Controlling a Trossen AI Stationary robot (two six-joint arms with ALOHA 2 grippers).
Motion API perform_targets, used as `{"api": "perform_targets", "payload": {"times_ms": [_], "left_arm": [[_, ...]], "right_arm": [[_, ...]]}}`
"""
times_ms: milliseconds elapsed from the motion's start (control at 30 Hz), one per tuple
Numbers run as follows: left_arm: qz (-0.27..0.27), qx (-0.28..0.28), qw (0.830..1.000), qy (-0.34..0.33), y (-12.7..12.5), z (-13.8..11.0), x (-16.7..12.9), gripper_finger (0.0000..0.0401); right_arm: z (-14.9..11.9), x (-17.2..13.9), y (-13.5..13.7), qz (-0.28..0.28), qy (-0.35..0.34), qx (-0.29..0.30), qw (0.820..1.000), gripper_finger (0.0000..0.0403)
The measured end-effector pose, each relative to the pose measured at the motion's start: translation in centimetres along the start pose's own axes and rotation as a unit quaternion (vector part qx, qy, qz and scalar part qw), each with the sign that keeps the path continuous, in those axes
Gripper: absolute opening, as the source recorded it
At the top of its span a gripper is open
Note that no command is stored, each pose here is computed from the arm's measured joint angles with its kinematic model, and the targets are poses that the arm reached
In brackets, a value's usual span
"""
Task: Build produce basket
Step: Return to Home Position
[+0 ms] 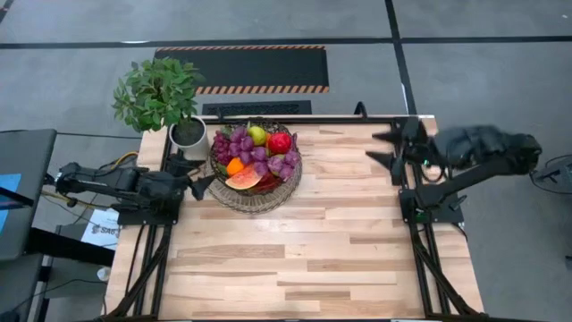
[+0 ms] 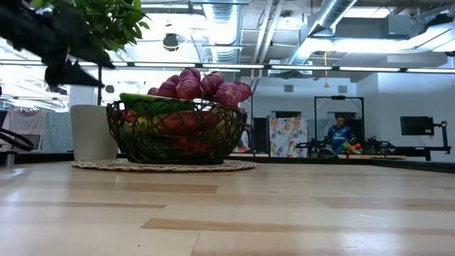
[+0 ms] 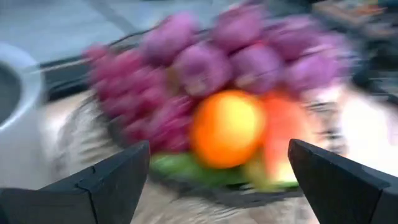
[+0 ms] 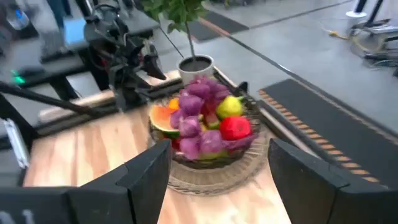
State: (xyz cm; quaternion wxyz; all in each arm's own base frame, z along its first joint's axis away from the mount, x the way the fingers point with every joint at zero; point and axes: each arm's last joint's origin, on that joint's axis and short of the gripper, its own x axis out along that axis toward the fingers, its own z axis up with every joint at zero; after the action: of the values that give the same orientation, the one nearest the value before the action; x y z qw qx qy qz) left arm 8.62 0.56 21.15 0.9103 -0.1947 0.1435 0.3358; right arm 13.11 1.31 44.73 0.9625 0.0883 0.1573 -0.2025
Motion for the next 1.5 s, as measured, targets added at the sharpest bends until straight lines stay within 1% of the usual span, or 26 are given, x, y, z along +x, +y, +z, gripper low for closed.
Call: {"api": "perform_targets", "payload": {"times_ms": [100, 200, 333, 400, 467, 533, 633, 733, 833, 933, 1000, 1133, 1267, 1400, 1500], "left_arm": [[-0.072, 0.006, 0.997, -0.023, -0.1, 0.7, -0.8, 0.0368], [-0.121, 0.014, 0.992, -0.042, 0.2, 1.0, -1.7, 0.0368], [-0.214, 0.044, 0.974, -0.065, 0.5, 0.4, -2.2, 0.0368], [-0.25, 0.049, 0.964, -0.078, 0.2, -0.2, -2.0, 0.0368], [-0.27, 0.065, 0.958, -0.074, -0.1, -0.8, -1.6, 0.0368], [-0.299, 0.068, 0.948, -0.086, -0.6, -1.1, -1.2, 0.0368], [-0.342, 0.087, 0.932, -0.085, -0.9, -2.4, -0.6, 0.0368], [-0.384, 0.094, 0.914, -0.091, -1.2, -3.2, -0.1, 0.0368], [-0.389, 0.102, 0.912, -0.081, -1.2, -4.4, 0.5, 0.0368], [-0.393, 0.103, 0.908, -0.102, -1.3, -4.2, 0.5, 0.0368], [-0.393, 0.11, 0.906, -0.111, -1.3, -4.1, 0.4, 0.0368], [-0.389, 0.124, 0.907, -0.105, -1.2, -4.4, 0.6, 0.0368], [-0.393, 0.125, 0.904, -0.118, -1.3, -4.5, 0.7, 0.0368], [-0.392, 0.132, 0.902, -0.122, -1.3, -4.5, 0.7, 0.0368], [-0.39, 0.134, 0.902, -0.124, -1.3, -4.5, 0.7, 0.0368]], "right_arm": [[-4.8, 0.8, -0.5, 0.017, -0.024, 0.032, 0.999, 0.0286], [-9.5, 2.3, -0.6, 0.045, -0.056, 0.061, 0.996, 0.0286], [-14.7, 4.5, -0.6, 0.079, -0.111, 0.083, 0.987, 0.0286], [-16.5, 5.3, -0.6, 0.099, -0.144, 0.089, 0.981, 0.0286], [-18.0, 5.7, -0.6, 0.123, -0.175, 0.087, 0.973, 0.0286], [-19.1, 5.8, -0.8, 0.146, -0.198, 0.085, 0.966, 0.0286], [-20.9, 6.0, -1.3, 0.172, -0.211, 0.083, 0.959, 0.0286], [-22.7, 6.1, -1.8, 0.203, -0.225, 0.088, 0.949, 0.0286], [-24.8, 6.4, -2.2, 0.22, -0.234, 0.095, 0.942, 0.0286], [-25.1, 6.5, -2.2, 0.214, -0.219, 0.085, 0.948, 0.0286], [-25.1, 6.5, -2.3, 0.209, -0.223, 0.085, 0.948, 0.0286], [-25.1, 6.6, -2.4, 0.196, -0.226, 0.061, 0.952, 0.0286], [-25.6, 7.0, -2.6, 0.179, -0.205, 0.045, 0.961, 0.0286], [-26.1, 7.4, -2.8, 0.162, -0.178, 0.035, 0.97, 0.0286], [-26.1, 7.6, -3.0, 0.152, -0.174, 0.041, 0.972, 0.0286]]}}
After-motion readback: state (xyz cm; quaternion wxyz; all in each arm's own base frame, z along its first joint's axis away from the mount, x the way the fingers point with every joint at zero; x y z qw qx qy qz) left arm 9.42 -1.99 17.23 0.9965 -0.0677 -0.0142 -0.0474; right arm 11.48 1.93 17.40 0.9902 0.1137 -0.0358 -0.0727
